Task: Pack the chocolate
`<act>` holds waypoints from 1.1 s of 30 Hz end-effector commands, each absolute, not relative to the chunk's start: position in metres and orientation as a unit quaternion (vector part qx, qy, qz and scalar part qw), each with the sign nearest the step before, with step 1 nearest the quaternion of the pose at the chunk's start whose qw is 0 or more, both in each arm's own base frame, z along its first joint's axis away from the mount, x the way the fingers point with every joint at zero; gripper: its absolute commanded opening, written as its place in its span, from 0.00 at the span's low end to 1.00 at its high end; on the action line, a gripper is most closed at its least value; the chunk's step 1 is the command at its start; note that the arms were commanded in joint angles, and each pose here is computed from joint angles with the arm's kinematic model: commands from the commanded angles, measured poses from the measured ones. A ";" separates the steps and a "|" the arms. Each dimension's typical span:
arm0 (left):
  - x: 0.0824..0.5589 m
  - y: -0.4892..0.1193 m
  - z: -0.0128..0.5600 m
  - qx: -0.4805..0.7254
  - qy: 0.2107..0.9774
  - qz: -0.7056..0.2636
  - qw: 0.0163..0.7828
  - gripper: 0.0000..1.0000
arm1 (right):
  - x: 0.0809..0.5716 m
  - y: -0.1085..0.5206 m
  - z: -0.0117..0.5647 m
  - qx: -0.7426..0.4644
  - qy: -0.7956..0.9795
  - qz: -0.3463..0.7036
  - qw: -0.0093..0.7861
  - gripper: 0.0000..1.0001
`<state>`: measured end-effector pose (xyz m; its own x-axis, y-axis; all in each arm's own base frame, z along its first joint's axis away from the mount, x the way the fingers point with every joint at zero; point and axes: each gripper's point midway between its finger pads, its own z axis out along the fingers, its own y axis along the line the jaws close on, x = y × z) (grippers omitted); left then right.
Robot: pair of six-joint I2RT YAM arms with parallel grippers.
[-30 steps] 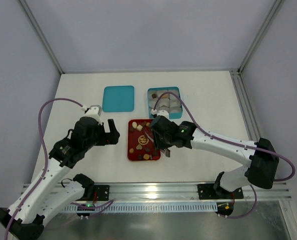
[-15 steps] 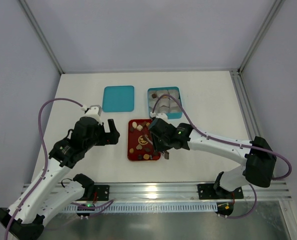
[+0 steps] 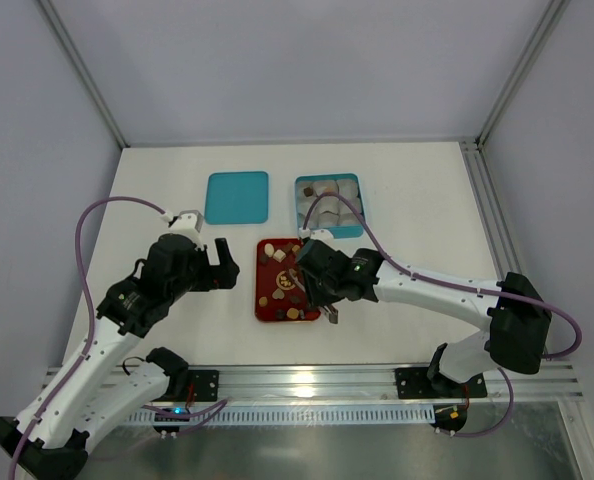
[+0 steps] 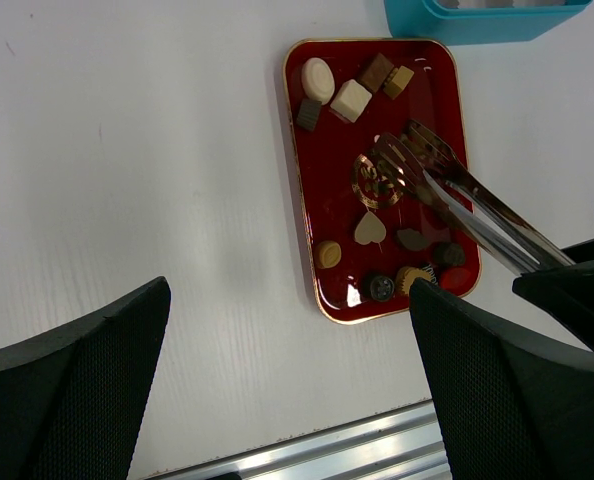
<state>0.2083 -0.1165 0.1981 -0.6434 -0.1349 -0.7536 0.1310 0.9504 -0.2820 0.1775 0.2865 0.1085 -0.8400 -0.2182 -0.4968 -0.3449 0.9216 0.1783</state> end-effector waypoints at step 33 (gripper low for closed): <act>0.211 -0.116 0.204 -0.002 0.886 -0.158 0.436 1.00 | 0.193 0.290 0.145 -0.138 0.937 0.154 0.283 0.30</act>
